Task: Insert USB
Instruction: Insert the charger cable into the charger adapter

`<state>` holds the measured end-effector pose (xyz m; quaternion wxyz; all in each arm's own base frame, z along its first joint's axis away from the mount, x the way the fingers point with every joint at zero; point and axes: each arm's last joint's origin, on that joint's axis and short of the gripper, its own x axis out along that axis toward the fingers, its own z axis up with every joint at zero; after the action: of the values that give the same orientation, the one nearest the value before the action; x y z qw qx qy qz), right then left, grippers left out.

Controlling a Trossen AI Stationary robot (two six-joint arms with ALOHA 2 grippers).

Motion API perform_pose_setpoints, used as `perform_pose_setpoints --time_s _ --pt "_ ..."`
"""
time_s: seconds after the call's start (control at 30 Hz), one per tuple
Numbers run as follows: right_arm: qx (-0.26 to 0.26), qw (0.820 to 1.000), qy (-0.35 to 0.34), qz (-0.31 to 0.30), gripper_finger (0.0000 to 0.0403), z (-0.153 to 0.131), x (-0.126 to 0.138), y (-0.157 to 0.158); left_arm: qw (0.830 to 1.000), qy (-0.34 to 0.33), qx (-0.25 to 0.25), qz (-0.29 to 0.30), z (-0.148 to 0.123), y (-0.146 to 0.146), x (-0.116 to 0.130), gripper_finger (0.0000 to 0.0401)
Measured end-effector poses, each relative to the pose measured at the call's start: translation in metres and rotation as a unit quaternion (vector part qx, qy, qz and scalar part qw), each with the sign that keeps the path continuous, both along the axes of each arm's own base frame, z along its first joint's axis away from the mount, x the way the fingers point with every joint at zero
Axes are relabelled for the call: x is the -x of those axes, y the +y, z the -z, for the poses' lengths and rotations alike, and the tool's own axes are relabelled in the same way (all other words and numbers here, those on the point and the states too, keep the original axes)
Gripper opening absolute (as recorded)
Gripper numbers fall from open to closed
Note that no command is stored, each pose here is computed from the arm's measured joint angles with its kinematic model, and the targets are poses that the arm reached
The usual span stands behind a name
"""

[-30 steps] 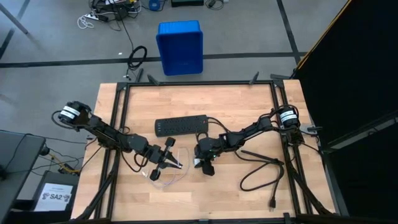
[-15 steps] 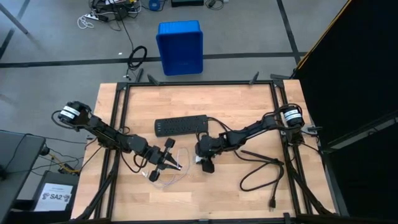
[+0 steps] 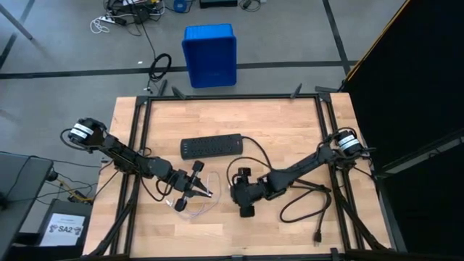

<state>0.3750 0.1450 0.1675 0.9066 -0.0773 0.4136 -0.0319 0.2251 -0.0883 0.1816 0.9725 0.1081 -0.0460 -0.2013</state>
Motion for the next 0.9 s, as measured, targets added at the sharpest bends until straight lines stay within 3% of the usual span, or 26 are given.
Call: perform_pose_setpoints --time_s 0.2,0.37,0.53,0.9 --pt "0.012 1.000 -0.009 0.020 0.0177 0.000 0.001 0.003 1.000 -0.003 0.002 -0.003 -0.001 0.000 0.000 0.0003" --pt "0.020 0.999 0.004 0.025 0.0201 0.023 -0.006 0.005 1.000 -0.004 0.004 -0.003 -0.001 0.000 0.000 0.0003" --pt "0.068 0.996 0.002 0.051 0.0217 0.026 -0.008 0.012 1.000 0.002 0.002 -0.003 0.000 0.000 0.000 0.0003" --pt "0.072 0.995 0.027 0.067 0.0199 0.025 -0.014 0.001 1.000 0.007 0.002 -0.005 0.001 -0.001 0.000 0.0003"
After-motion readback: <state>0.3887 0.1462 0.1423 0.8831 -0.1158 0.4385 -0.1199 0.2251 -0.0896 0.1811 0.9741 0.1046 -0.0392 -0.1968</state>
